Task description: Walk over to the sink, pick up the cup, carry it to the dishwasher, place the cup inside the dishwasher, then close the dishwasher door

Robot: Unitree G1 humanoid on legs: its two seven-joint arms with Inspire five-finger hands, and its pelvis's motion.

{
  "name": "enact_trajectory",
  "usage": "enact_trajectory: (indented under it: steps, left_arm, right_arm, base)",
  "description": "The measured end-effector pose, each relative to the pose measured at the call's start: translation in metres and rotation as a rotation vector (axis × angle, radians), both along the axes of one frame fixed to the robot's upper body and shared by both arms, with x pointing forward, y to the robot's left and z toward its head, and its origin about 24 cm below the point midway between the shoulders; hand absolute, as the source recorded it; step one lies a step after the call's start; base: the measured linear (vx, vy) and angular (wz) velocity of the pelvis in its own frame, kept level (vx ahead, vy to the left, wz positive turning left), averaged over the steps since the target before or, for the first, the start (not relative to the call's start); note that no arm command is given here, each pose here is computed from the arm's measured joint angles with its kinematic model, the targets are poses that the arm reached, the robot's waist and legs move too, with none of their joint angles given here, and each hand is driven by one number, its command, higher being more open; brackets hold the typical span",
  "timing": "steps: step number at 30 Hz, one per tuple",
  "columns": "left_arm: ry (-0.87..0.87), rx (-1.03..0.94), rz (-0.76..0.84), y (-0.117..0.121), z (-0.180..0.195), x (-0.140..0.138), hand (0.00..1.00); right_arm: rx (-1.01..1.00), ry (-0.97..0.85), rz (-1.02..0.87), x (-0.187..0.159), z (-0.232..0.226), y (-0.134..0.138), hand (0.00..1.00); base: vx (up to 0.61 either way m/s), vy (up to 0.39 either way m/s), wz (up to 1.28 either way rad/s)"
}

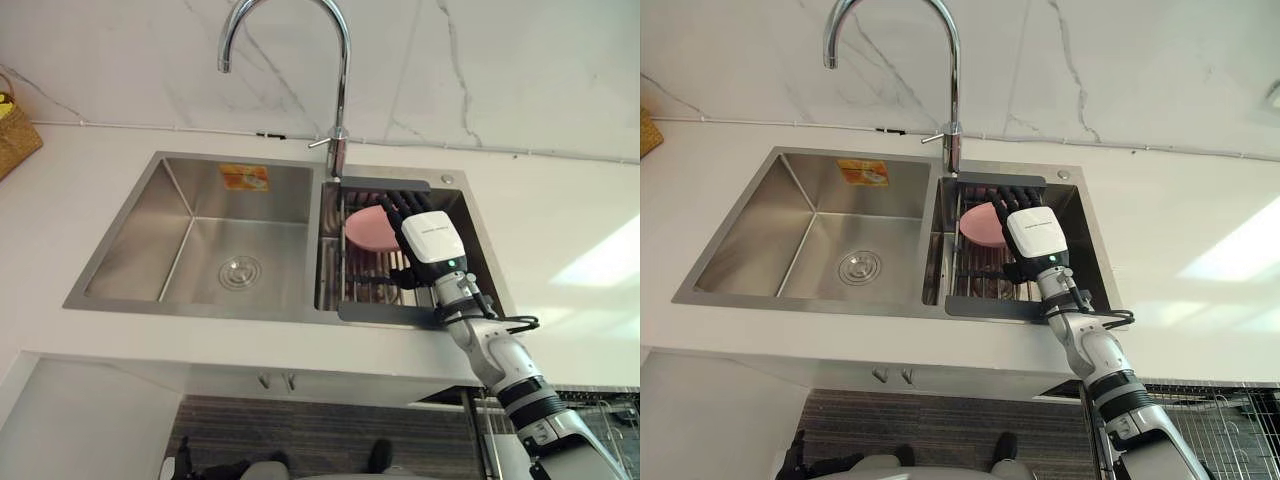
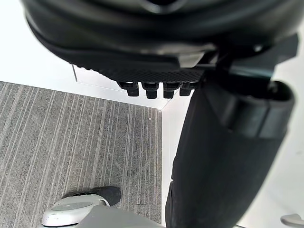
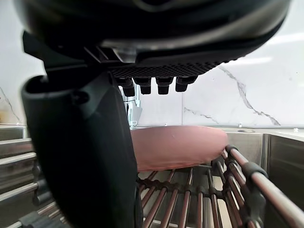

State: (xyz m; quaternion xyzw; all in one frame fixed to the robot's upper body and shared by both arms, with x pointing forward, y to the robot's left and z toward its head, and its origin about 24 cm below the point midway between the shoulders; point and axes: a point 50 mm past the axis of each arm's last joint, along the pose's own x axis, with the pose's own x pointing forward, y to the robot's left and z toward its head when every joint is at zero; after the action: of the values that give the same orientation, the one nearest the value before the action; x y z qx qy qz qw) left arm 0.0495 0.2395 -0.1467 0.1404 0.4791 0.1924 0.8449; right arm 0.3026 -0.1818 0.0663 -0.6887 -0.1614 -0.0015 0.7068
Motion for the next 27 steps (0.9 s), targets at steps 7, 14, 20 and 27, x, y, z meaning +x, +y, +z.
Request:
enact_trajectory:
  steps: [7, 14, 20, 27]
  left_arm:
    - [0.008, -0.005, -0.001, 0.001, 0.0, 0.001, 1.0]
    - [0.01, -0.009, -0.003, 0.001, 0.0, 0.001, 1.0]
    - [0.006, -0.009, 0.001, 0.0, 0.0, 0.001, 1.0]
    - [-0.003, -0.006, 0.004, -0.001, 0.0, 0.0, 1.0]
  right_arm:
    - [-0.016, 0.04, -0.067, 0.005, -0.008, -0.009, 1.0]
    - [-0.035, 0.059, -0.115, 0.018, -0.007, -0.01, 0.0]
    - [-0.041, 0.035, -0.154, 0.021, -0.006, -0.015, 0.0]
    - [-0.026, -0.061, -0.146, 0.027, 0.007, -0.012, 0.0]
  base:
    - [0.0, 0.0, 0.03]
    - [-0.03, 0.003, 0.06]
    - [0.0, 0.0, 0.0]
    - [0.0, 0.0, 0.0]
